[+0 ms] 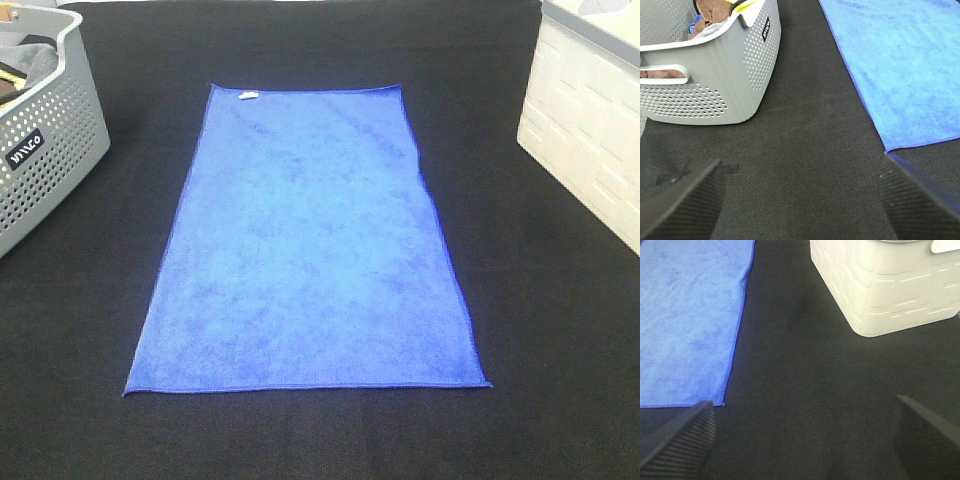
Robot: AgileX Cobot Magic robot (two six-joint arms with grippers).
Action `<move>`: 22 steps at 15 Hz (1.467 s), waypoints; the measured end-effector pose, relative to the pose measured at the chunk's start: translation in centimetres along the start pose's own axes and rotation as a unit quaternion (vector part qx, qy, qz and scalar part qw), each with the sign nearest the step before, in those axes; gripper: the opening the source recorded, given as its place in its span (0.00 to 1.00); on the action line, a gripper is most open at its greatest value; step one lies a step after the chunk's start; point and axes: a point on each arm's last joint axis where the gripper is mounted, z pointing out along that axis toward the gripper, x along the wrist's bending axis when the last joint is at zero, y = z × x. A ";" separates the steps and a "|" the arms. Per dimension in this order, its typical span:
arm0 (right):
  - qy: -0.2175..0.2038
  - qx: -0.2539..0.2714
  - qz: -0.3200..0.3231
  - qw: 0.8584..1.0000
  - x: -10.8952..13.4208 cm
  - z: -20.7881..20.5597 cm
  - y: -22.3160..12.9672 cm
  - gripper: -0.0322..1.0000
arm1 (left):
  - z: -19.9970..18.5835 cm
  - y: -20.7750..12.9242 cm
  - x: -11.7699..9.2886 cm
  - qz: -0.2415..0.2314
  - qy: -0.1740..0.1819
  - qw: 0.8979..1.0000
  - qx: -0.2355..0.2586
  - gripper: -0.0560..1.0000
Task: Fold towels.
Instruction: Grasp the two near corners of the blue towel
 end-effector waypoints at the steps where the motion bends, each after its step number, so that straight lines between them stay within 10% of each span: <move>1: 0.000 0.000 0.000 1.000 0.0 0.0 0.0 0.88 | 0.0 0.0 0.0 0.000 0.000 1.000 0.000 0.80; 22: 0.000 0.000 0.000 1.000 0.0 0.0 0.0 0.88 | 0.0 0.0 0.0 0.000 0.000 1.000 0.000 0.80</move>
